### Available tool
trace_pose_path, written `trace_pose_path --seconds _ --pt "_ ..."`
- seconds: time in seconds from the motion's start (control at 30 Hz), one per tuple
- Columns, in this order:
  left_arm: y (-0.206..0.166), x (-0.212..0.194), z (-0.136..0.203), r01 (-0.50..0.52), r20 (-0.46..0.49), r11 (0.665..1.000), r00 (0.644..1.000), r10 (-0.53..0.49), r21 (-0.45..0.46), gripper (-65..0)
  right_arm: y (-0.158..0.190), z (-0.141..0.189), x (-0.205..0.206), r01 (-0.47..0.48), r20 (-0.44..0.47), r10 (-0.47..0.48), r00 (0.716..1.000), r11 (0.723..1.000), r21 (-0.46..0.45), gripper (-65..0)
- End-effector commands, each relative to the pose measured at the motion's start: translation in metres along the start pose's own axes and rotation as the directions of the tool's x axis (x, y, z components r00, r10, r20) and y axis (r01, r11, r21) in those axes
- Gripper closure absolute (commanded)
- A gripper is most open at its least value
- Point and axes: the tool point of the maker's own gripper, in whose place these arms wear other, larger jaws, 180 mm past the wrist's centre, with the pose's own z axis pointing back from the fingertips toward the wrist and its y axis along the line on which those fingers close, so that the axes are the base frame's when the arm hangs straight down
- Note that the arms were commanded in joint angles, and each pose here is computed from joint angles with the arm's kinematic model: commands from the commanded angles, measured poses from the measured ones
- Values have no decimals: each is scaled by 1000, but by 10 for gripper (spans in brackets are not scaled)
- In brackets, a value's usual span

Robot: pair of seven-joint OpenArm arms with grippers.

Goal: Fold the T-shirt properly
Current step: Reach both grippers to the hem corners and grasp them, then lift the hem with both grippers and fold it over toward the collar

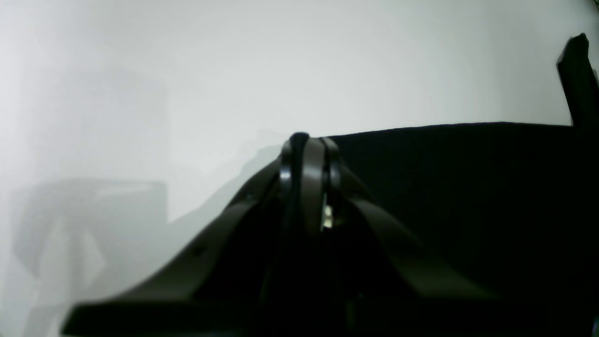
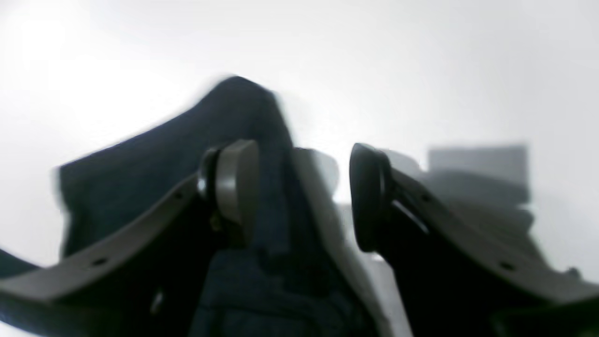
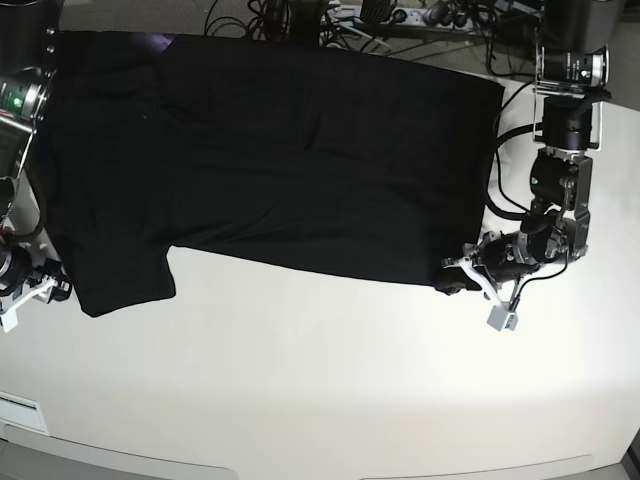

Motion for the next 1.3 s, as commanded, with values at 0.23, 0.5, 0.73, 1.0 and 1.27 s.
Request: trace_pose_path --seconds 0.23,0.5,0.73,1.0,1.27 --pt "14 -6 5 28 -56 998 998 -24 61 0 -10 0 -7 30 -3 -30 1000 1000 2 -335" --pt "14 -6 5 28 -56 998 998 -24 61 0 26 0 -19 31 -12 -29 1000 979 202 -334" --pt "14 -5 5 28 -52 998 998 -25 60 0 45 5 -13 45 9 -51 999 951 305 -92" --pt "3 -2 4 94 -34 996 995 -94 2 0 60 16 3 -13 34 1 999 940 340 0" --pt "-11 11 8 192 21 980 981 -191 -61 0 79 55 -4 -235 79 222 972 911 338 0"
